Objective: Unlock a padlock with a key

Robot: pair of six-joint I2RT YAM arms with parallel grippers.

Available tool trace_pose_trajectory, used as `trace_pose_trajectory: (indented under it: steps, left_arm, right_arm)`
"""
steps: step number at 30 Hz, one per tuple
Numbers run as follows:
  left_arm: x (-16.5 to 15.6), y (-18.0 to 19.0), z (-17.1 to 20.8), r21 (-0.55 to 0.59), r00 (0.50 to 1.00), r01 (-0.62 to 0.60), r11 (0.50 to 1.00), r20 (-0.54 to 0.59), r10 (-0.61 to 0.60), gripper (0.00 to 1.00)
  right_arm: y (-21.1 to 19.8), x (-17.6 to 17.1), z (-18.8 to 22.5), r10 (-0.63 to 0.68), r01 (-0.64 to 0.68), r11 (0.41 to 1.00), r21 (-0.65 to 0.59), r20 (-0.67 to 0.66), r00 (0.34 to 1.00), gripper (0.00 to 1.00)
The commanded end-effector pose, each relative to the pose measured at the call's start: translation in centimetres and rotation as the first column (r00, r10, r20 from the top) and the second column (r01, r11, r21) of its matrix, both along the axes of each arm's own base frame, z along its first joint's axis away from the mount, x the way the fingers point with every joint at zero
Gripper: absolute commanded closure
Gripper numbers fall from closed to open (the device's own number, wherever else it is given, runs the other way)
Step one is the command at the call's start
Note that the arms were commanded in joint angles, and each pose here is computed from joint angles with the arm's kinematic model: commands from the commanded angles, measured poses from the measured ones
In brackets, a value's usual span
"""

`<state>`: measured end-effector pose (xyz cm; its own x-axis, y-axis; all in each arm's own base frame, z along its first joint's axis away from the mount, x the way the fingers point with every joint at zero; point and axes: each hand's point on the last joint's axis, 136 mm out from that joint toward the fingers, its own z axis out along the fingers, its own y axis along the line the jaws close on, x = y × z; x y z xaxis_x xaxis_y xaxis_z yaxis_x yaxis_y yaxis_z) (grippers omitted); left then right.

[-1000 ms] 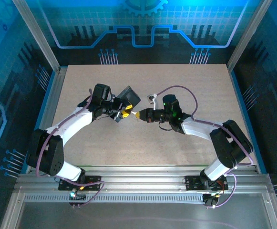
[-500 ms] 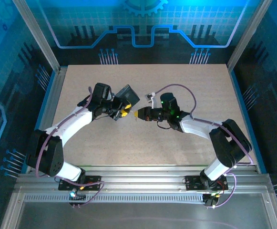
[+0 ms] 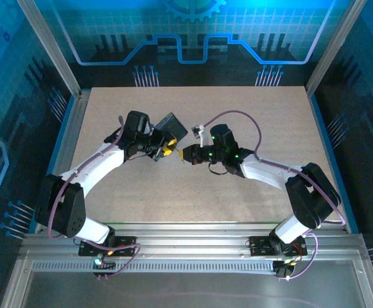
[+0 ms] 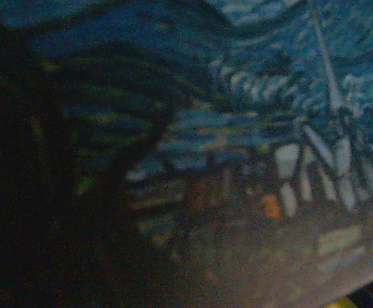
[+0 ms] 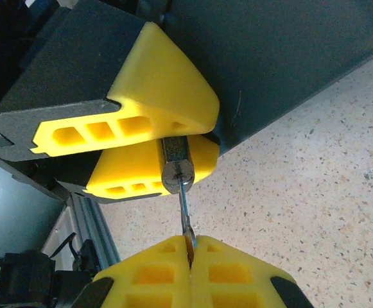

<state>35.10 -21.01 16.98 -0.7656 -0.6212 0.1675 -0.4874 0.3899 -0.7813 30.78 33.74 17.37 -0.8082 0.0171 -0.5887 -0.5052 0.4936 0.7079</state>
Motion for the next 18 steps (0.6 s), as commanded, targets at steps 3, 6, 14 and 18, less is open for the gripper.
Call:
trace_pose_trajectory:
  steps: [3,6,14,18]
  left_arm:
    - [-0.5,-2.0,2.3,-0.018,0.993,0.101,0.995,0.070,-0.100,1.00]
    - [-0.6,-1.8,2.2,0.018,0.991,0.112,0.994,0.077,-0.113,1.00]
    - [-0.8,-1.1,2.1,0.098,0.986,0.138,0.986,0.084,-0.146,1.00]
    - [-0.9,-0.9,1.9,0.111,0.987,0.135,0.985,0.077,-0.144,1.00]
  right_arm:
    - [1.2,-0.4,6.4,0.067,-0.090,0.984,0.156,0.143,0.987,1.00]
    - [1.3,-0.5,6.7,0.081,-0.106,0.982,0.156,0.155,0.985,1.00]
    - [1.4,0.2,7.7,0.156,-0.164,0.945,0.284,0.049,0.987,1.00]
    - [1.3,0.1,7.2,0.153,-0.153,0.952,0.263,0.023,0.988,1.00]
